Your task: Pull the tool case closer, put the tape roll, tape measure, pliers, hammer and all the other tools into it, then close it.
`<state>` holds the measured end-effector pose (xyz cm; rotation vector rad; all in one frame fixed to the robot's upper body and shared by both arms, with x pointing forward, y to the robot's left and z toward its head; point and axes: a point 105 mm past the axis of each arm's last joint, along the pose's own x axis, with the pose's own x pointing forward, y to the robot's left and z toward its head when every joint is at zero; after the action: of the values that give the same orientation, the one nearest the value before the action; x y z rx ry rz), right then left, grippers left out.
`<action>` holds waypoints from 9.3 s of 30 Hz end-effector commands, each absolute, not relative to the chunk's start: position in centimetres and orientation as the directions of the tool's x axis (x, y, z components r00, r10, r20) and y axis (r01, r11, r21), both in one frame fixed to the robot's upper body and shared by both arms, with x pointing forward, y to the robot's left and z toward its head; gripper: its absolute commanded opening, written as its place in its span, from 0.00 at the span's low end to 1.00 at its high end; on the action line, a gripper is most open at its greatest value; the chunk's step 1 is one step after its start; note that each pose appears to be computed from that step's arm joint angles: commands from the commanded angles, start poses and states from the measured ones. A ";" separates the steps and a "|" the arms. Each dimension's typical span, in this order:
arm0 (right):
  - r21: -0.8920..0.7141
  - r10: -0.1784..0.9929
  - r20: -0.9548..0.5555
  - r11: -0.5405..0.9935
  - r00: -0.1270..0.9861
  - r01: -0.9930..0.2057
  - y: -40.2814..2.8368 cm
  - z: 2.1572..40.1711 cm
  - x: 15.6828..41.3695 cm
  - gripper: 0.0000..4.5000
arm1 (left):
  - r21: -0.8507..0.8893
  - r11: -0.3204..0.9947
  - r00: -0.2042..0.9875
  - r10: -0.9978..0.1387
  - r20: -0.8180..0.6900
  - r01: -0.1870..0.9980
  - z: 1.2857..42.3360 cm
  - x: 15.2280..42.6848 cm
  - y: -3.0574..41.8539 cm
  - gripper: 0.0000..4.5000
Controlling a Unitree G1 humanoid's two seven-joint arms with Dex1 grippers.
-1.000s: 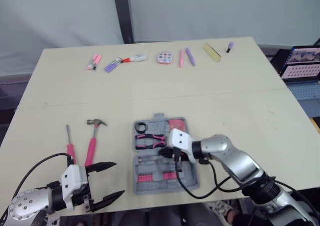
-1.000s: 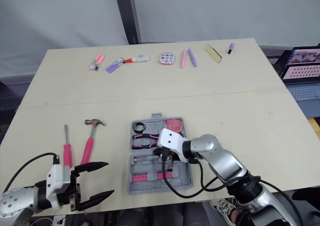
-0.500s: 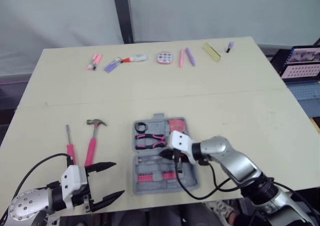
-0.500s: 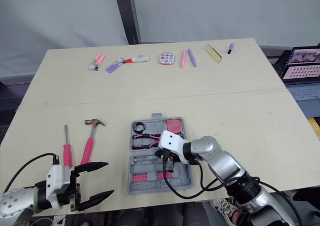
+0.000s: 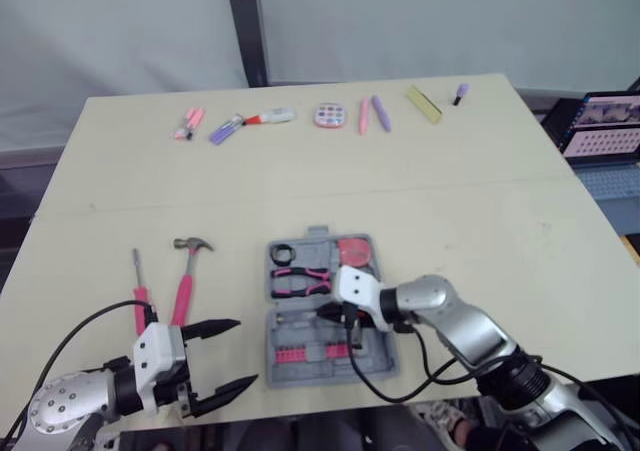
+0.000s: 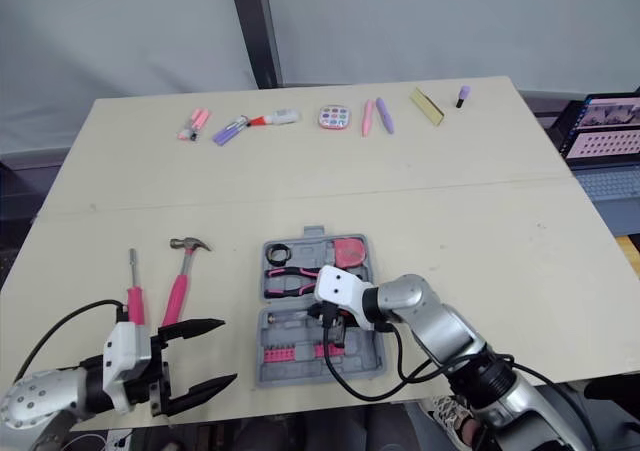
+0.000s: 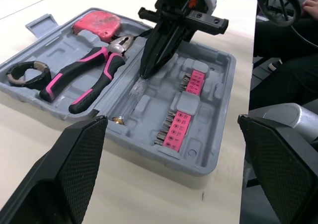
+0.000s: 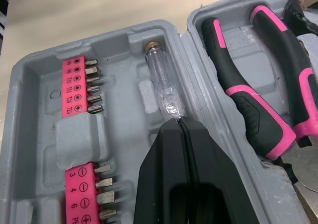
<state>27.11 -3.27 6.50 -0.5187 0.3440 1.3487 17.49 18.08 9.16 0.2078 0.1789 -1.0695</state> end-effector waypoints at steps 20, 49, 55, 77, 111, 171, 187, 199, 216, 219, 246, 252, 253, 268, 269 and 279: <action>-0.127 0.813 -0.541 0.174 0.215 -0.977 -3.2 5.8 27.4 0.01 | 0.104 0.443 0.455 -0.863 -0.219 0.890 10.7 18.0 15.5 1.00; -0.027 0.770 -0.605 0.236 0.204 -0.971 -4.9 2.2 26.9 0.01 | 0.109 0.445 0.458 -0.862 -0.215 0.889 13.2 18.3 12.5 1.00; 0.002 0.765 -0.613 0.252 0.198 -0.968 -5.4 1.3 26.6 0.01 | 0.107 0.453 0.465 -0.857 -0.224 0.885 13.9 18.1 13.5 1.00; 0.113 0.714 -0.687 0.289 0.135 -0.951 -7.1 -3.0 24.8 0.01 | 0.092 0.465 0.473 -0.849 -0.236 0.880 11.4 18.7 17.0 1.00; -0.062 0.869 -0.383 0.313 0.312 -0.948 -9.1 12.1 23.7 0.01 | 0.074 0.453 0.459 -0.868 -0.188 0.888 9.1 18.5 17.1 1.00; -0.207 0.746 -0.321 0.546 0.584 -0.812 -19.7 8.7 18.1 0.98 | -0.075 0.907 0.905 -0.420 -0.071 0.415 10.6 17.7 20.6 1.00; -0.223 0.784 -0.297 0.497 0.544 -0.838 -19.7 9.5 18.0 0.98 | 0.013 0.997 0.981 -0.069 -0.180 0.072 12.1 22.1 24.4 1.00; -0.253 0.749 -0.288 0.542 0.597 -0.802 -19.5 9.6 18.8 0.98 | 0.043 0.997 0.958 -0.050 -0.284 0.065 11.7 27.8 25.9 1.00; -0.272 0.715 -0.345 0.544 0.608 -0.794 -19.9 9.6 19.0 0.98 | 0.075 0.992 0.909 -0.058 -0.413 0.098 8.6 32.9 24.7 1.00; -0.273 0.709 -0.348 0.549 0.613 -0.790 -20.0 9.7 19.0 0.98 | 0.073 0.994 0.904 -0.044 -0.426 0.083 8.0 33.4 25.1 1.00; -0.275 0.683 -0.374 0.565 0.628 -0.778 -20.5 9.8 19.1 1.00 | 0.044 0.995 0.899 -0.064 -0.432 0.092 6.5 36.0 24.2 0.48; -0.272 0.682 -0.377 0.565 0.626 -0.779 -20.5 9.7 19.0 1.00 | 0.049 0.994 0.900 -0.063 -0.432 0.093 6.4 36.1 24.3 0.00; -0.270 0.682 -0.378 0.565 0.626 -0.779 -20.5 9.7 19.0 1.00 | 0.051 0.994 0.900 -0.063 -0.432 0.095 6.4 36.2 24.3 0.00; -0.273 0.726 -0.335 0.536 0.601 -0.799 -20.7 10.2 18.9 1.00 | 0.105 0.925 0.871 -0.298 -0.391 0.364 10.9 34.4 21.5 0.00; -0.273 0.734 -0.331 0.528 0.594 -0.804 -20.7 10.2 18.9 1.00 | 0.101 0.900 0.847 -0.354 -0.398 0.424 11.3 33.9 20.9 0.00; -0.276 0.761 -0.316 0.498 0.567 -0.822 -20.6 10.0 19.4 1.00 | 0.031 0.565 0.503 -0.707 -0.496 0.825 12.7 28.6 15.6 0.00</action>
<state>19.48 -20.80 9.58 -0.4078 0.1842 0.9458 28.91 16.52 11.33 0.2563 0.5081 -0.8770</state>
